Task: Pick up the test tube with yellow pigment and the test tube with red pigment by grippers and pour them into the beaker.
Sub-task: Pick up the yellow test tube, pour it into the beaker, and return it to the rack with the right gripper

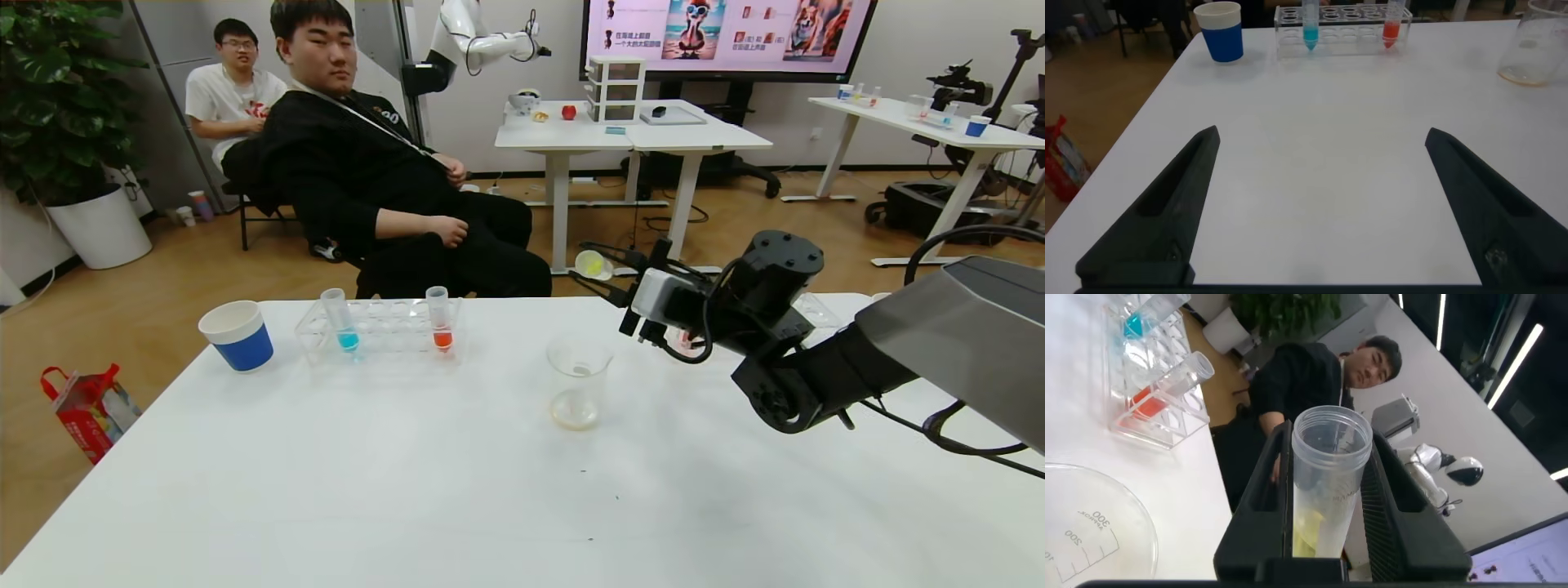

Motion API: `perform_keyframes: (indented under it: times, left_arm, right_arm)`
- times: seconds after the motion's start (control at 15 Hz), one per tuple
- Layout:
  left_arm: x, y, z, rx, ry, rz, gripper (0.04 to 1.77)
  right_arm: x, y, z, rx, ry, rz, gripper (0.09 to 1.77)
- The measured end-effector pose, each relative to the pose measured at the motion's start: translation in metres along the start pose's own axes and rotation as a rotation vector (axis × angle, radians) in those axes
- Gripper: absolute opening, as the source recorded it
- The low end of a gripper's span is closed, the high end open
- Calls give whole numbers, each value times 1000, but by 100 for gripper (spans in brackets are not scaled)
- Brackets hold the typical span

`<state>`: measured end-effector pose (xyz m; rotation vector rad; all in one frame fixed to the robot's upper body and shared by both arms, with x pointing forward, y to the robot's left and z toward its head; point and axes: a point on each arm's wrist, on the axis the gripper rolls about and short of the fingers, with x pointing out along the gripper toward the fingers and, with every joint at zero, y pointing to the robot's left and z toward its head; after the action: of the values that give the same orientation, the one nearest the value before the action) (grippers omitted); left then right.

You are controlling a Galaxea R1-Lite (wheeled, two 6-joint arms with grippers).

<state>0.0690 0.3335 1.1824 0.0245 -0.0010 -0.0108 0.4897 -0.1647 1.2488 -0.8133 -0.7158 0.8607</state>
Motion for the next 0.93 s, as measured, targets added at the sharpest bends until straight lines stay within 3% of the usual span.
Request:
perform_keyframes:
  times: [0.4,0.93]
  left_arm:
    - [0,0,0,0,0,0,175]
    - [0,0,0,0,0,0,175]
  right_arm:
    - [6,0,-15,-164,-129,69,50]
    - [-1,9,-35,-345,-183,124,50]
